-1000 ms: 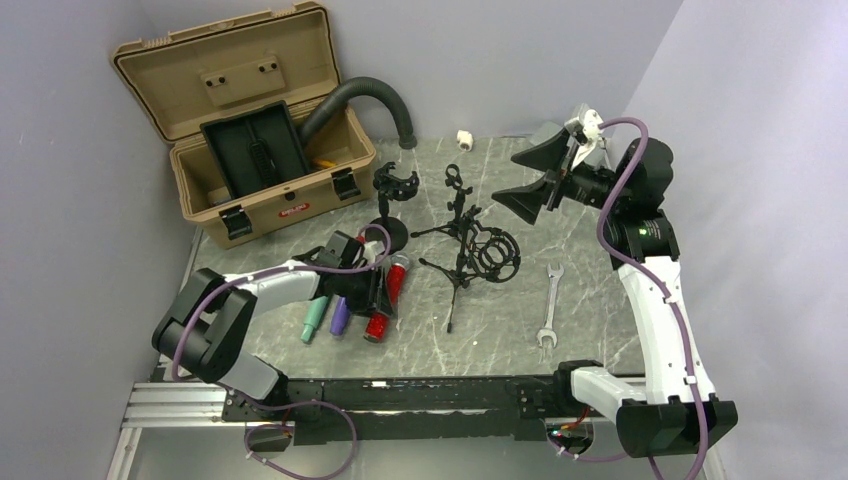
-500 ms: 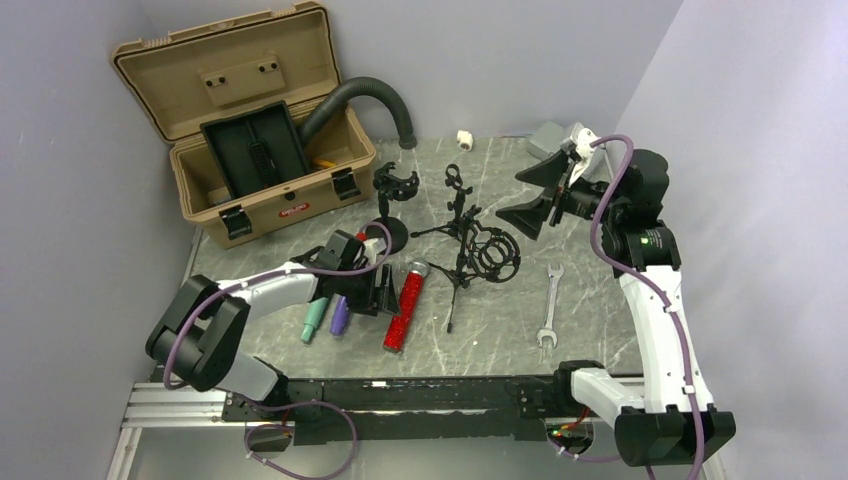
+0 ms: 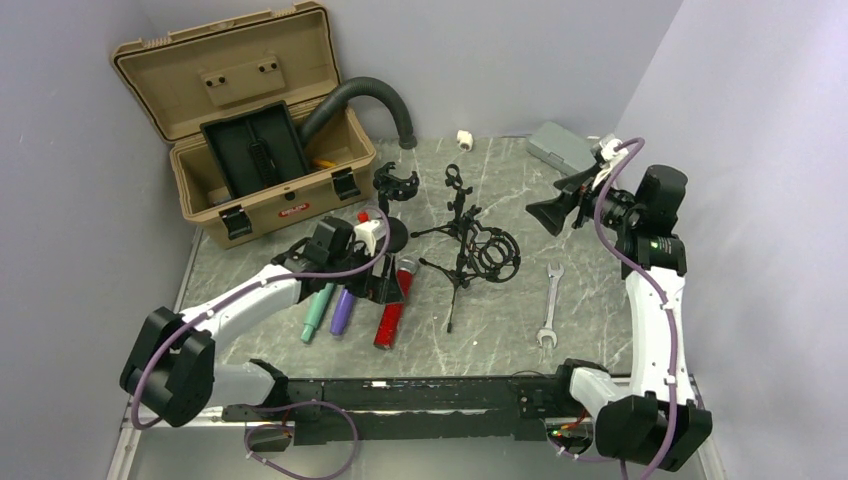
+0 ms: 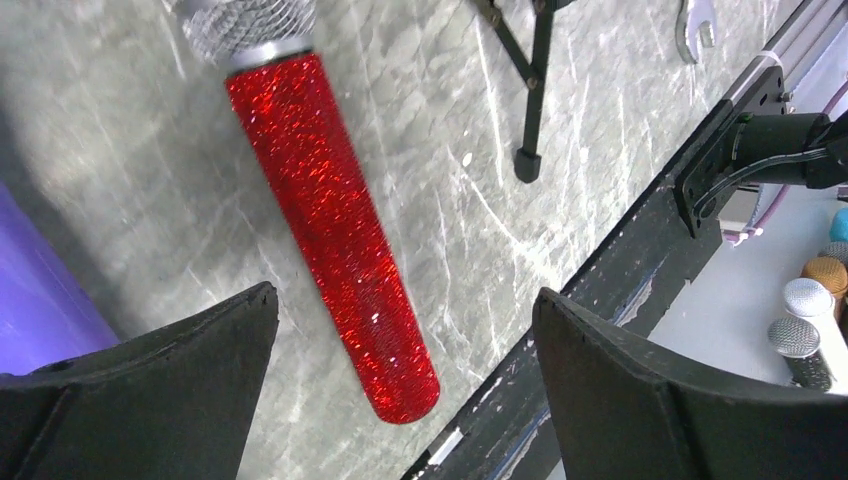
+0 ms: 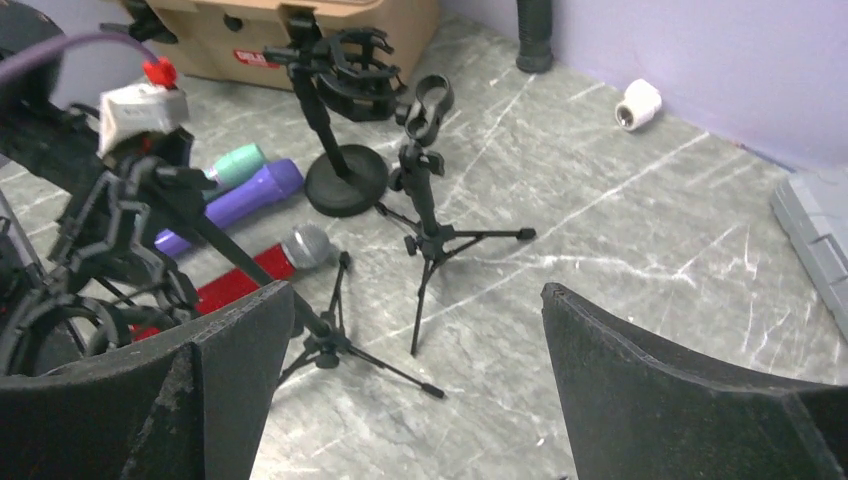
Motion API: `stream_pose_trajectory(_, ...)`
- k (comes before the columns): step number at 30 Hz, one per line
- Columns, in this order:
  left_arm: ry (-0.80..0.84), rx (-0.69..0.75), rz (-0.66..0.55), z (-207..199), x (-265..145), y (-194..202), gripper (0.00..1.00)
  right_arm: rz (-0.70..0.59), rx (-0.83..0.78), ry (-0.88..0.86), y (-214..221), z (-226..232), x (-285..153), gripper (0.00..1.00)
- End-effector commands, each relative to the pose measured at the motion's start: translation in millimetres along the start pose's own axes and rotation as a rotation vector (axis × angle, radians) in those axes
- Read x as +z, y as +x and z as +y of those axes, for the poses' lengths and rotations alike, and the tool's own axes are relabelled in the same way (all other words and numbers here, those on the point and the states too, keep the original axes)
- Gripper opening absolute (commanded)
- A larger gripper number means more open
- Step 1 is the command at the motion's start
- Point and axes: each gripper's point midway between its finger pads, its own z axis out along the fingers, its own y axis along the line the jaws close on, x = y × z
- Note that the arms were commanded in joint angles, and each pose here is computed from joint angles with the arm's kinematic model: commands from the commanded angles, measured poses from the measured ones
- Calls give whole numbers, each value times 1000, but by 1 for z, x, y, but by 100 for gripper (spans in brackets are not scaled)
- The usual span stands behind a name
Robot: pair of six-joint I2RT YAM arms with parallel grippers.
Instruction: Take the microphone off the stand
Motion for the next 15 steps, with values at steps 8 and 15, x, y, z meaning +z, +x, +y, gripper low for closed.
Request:
stream_pose_trajectory(8,-52,325,-176,-23,-47,-62,100,20,-25,-299,67,21,10,92)
stream_pose_trajectory(15,-111,495,-269,-36,-82,-98,99,80,-103,-446,111,38,39,85)
